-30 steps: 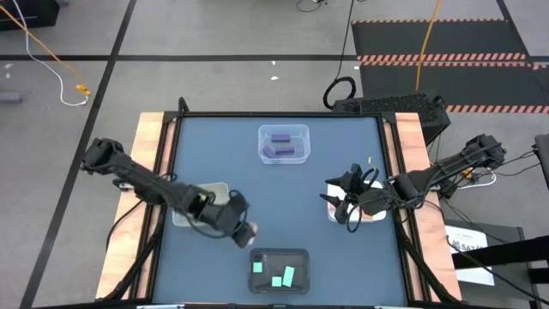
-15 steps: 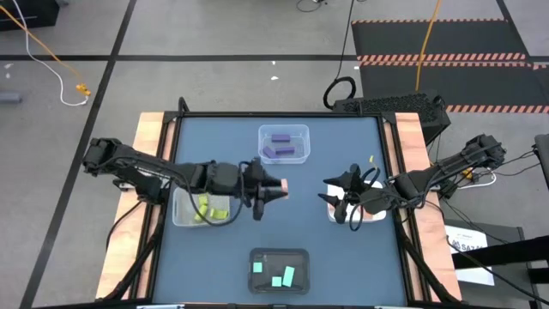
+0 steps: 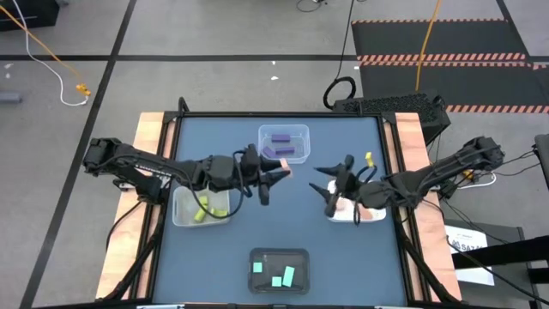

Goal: Sort & place blocks by color
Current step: Put the brown block into the white bin

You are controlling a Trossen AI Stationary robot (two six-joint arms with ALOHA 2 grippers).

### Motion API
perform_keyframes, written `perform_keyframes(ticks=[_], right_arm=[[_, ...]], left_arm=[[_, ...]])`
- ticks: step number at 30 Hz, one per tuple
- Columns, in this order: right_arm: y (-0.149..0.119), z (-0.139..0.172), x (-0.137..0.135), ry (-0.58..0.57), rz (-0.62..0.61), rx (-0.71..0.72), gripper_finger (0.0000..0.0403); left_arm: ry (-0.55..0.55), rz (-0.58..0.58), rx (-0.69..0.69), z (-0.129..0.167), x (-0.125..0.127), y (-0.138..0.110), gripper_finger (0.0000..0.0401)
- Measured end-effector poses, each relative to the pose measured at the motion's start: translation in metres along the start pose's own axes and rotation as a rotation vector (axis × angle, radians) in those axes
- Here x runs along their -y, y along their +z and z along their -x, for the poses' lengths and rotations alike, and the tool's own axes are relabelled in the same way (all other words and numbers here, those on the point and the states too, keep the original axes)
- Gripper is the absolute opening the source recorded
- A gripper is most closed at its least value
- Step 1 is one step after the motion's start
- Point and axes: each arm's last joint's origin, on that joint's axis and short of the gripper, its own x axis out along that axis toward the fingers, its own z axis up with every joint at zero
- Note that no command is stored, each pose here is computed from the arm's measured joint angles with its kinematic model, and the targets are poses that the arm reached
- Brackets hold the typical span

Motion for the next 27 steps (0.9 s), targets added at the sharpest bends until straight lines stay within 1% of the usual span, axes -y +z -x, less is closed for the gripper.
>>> perform_keyframes(ticks=[3, 6, 8, 9, 12, 14, 18, 20, 23, 27], right_arm=[[0.0, -0.014, -0.007, -0.016, 0.243, 0.044, 0.0228], [0.002, -0.03, -0.015, -0.048, 0.427, 0.122, 0.0228], [0.004, -0.039, -0.019, -0.08, 0.503, 0.181, 0.0228], [0.004, -0.044, -0.021, -0.094, 0.518, 0.209, 0.0228], [0.007, -0.052, -0.024, -0.139, 0.502, 0.295, 0.0228], [0.01, -0.056, -0.024, -0.165, 0.468, 0.342, 0.0228], [0.013, -0.061, -0.022, -0.203, 0.395, 0.415, 0.0228], [0.013, -0.065, -0.02, -0.215, 0.38, 0.433, 0.0227], [0.011, -0.071, -0.017, -0.177, 0.372, 0.454, 0.0218], [0.011, -0.078, -0.011, -0.114, 0.316, 0.482, 0.0201]], left_arm=[[0.068, 0.039, 0.023, 0.0, -0.002, 0.001, 0.0127], [0.116, 0.077, 0.058, 0.0, -0.003, 0.003, 0.0127], [0.114, 0.1, 0.078, 0.0, -0.003, 0.005, 0.0127], [0.111, 0.108, 0.088, 0.0, -0.002, 0.006, 0.0127], [0.102, 0.124, 0.117, 0.001, -0.002, 0.009, 0.0127], [0.1, 0.135, 0.12, 0.001, -0.001, 0.009, 0.0127], [0.095, 0.149, 0.134, 0.001, -0.001, 0.011, 0.0127], [0.093, 0.151, 0.138, 0.001, -0.001, 0.011, 0.0127], [0.094, 0.147, 0.136, 0.001, -0.001, 0.011, 0.0127], [0.092, 0.152, 0.14, 0.001, -0.001, 0.011, 0.0127]])
